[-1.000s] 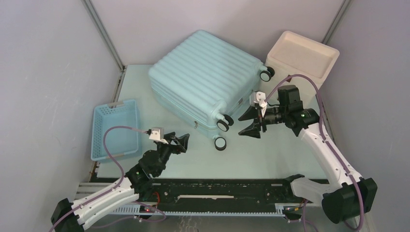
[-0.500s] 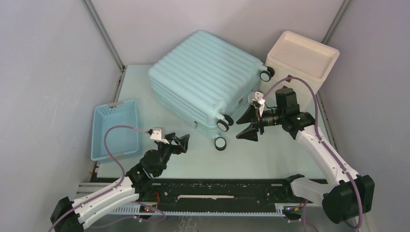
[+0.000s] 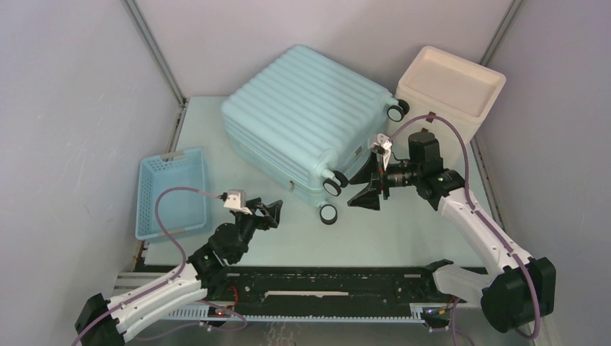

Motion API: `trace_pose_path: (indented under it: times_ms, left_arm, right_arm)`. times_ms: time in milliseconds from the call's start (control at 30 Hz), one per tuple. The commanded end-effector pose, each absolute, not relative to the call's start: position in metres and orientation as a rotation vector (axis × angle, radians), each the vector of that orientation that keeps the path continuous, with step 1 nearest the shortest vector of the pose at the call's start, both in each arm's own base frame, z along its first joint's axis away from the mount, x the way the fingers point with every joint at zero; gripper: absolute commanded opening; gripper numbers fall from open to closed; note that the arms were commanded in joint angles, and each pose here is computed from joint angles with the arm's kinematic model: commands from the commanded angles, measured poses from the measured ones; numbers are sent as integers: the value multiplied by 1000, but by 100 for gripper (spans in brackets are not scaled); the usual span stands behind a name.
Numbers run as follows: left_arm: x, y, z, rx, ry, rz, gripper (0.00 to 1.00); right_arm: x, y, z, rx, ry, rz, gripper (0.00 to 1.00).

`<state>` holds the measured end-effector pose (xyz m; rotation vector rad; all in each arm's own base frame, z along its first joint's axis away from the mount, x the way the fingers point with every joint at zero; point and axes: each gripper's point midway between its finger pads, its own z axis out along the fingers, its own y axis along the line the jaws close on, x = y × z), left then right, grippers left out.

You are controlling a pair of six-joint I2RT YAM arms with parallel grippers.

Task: Open, take out, and arrange the luggage
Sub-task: Adjust the luggage at the center of the board.

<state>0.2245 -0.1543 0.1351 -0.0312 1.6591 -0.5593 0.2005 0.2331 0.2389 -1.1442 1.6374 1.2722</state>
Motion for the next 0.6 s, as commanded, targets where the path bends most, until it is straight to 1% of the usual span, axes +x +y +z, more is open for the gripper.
trace_pose_path:
  times_ms: [0,100,233,333,567]
  left_arm:
    - [228,-152,152,-76,1621,-569,80]
    - [228,-153,152,-73,1624,-569,80]
    - [228,-153,152,-73,1623,-568,80]
    - [228,-153,152,-73,1624,-569,80]
    - [228,-154,151,-68,1631,-565,80]
  right_arm:
    - [208,240,243,-1074,1676,1281,88]
    - [216,242,241,-1005,1732,1274,88]
    - [224,246,233,-945,1789,1235,86]
    - [248,242,222,-797,1887,1131,85]
    - [244,256,214,-856,1880,1121,84]
